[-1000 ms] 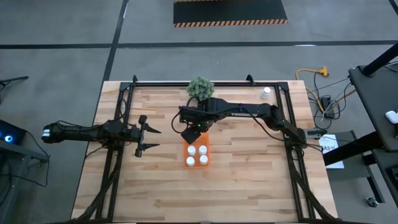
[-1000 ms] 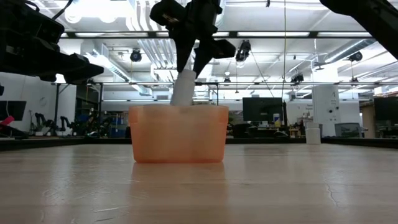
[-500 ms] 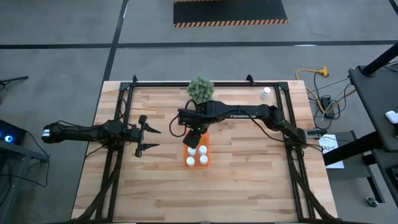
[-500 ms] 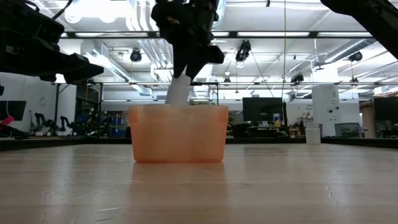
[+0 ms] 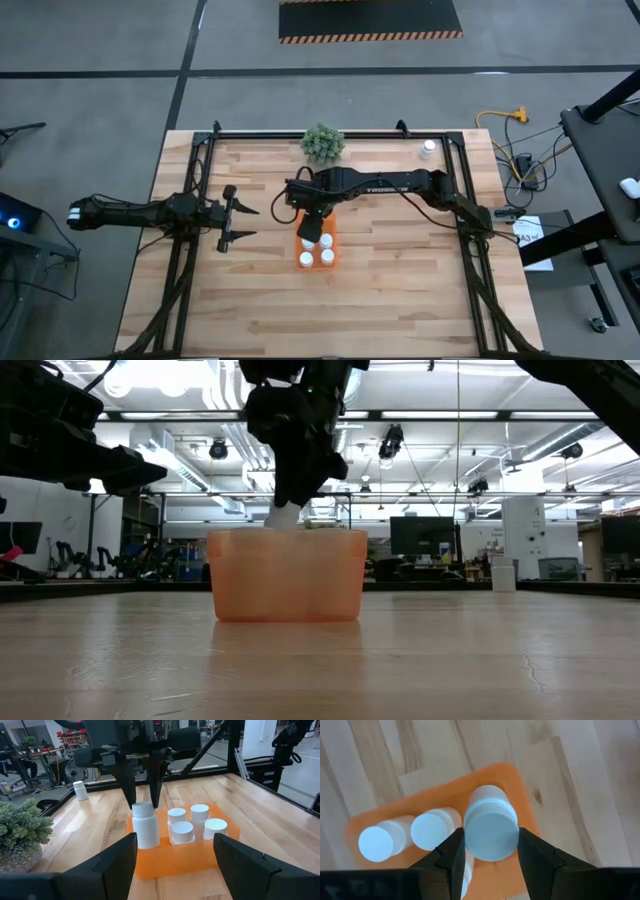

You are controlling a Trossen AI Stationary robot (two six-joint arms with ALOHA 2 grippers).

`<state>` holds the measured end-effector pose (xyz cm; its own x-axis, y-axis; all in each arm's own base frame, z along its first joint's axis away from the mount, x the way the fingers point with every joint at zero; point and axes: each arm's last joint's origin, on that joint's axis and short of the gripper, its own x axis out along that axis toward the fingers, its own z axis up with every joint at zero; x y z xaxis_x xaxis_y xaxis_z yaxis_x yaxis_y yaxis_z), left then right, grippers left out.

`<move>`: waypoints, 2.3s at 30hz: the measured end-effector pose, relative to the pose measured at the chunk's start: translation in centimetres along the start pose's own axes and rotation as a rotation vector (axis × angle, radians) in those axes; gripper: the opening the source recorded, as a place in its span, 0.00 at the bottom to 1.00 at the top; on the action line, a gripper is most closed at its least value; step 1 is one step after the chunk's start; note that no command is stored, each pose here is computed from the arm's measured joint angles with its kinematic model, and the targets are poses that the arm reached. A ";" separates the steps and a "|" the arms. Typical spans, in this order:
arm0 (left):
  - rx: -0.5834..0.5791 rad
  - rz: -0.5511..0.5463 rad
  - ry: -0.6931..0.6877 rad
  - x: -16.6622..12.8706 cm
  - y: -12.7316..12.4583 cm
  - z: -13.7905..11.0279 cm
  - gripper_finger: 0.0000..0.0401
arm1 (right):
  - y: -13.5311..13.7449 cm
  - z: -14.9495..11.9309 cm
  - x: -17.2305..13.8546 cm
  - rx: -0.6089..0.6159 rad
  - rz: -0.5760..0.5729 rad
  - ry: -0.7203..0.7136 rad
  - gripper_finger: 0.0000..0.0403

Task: Pick and place pill bottles into a basket
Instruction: Put the bottom white pill bottle into the orange bin

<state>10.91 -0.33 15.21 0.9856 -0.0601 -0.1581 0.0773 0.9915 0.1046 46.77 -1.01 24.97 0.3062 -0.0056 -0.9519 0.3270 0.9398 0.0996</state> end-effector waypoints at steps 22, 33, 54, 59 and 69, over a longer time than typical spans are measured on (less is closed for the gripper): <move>0.000 0.001 0.000 0.0 0.0 0.0 0.61 | -0.1 -0.6 2.9 -0.038 0.029 0.004 0.34; 0.000 0.000 0.000 0.0 0.0 0.0 0.61 | -0.1 -0.7 2.9 -0.038 0.050 0.012 0.34; 0.000 0.000 0.001 0.0 0.0 0.0 0.61 | -0.2 -1.1 4.2 -0.022 0.057 0.019 0.34; 0.000 0.000 0.000 0.0 0.0 0.0 0.61 | -0.3 -1.2 4.3 -0.021 0.056 0.023 0.34; 0.000 0.000 0.000 0.0 0.0 0.0 0.61 | -0.2 -1.1 4.2 -0.014 0.056 0.019 0.35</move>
<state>10.91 -0.33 15.21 0.9856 -0.0597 -0.1582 0.0769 0.9915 0.1046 46.96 -0.85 20.59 0.3068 0.0538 -0.9503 0.2968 0.9432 0.1492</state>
